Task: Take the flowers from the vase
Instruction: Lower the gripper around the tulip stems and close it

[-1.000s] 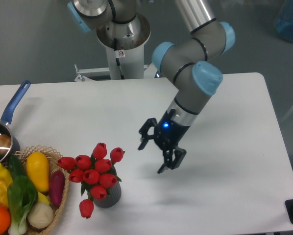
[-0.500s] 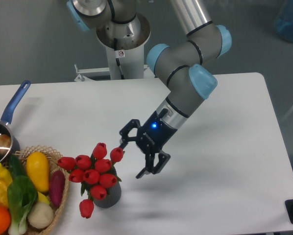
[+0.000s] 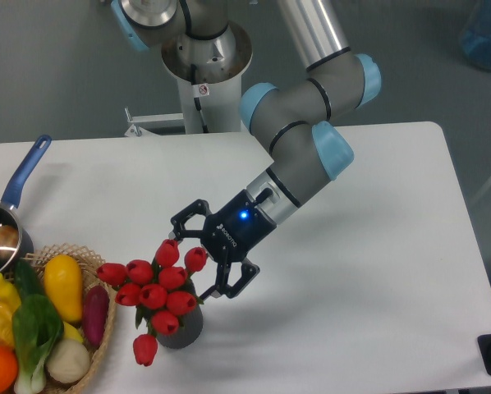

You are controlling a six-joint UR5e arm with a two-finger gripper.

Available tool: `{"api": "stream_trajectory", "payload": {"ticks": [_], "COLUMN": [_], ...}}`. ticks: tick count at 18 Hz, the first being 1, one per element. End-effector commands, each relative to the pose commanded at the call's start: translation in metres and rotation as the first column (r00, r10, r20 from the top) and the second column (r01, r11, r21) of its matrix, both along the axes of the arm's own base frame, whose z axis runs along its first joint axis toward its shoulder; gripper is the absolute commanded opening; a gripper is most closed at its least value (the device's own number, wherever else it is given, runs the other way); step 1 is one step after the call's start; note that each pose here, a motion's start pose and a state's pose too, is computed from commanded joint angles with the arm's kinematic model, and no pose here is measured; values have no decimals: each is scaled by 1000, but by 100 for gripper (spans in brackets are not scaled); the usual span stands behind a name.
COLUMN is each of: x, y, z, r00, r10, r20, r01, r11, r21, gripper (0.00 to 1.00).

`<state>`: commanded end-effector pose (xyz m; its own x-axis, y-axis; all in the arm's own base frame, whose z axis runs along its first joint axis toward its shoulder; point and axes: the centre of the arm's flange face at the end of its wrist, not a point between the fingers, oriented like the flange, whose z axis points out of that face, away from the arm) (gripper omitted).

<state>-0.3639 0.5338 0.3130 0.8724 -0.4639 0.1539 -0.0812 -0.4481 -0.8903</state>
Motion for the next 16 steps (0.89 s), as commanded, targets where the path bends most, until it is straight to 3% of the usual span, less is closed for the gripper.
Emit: {"api": "stream_trajectory", "payload": {"ticks": [1, 4, 10, 11, 12, 16], "x": [-2, -4, -6, -8, -10, -14], "y": [0, -1, -2, -4, -6, -10], "z": [2, 3, 4, 4, 5, 6], "r00": [1000, 1000, 1000, 1000, 1000, 999], "r10": [2, 4, 12, 16, 21, 30], "r20": [-5, -3, 13, 12, 12, 11], "r01": [-2, -4, -12, -16, -21, -30], "r11": [1000, 1000, 1000, 1000, 1000, 999], "r21": [4, 6, 10, 11, 11, 12], "gripper": [98, 75, 11, 4, 0, 0]}}
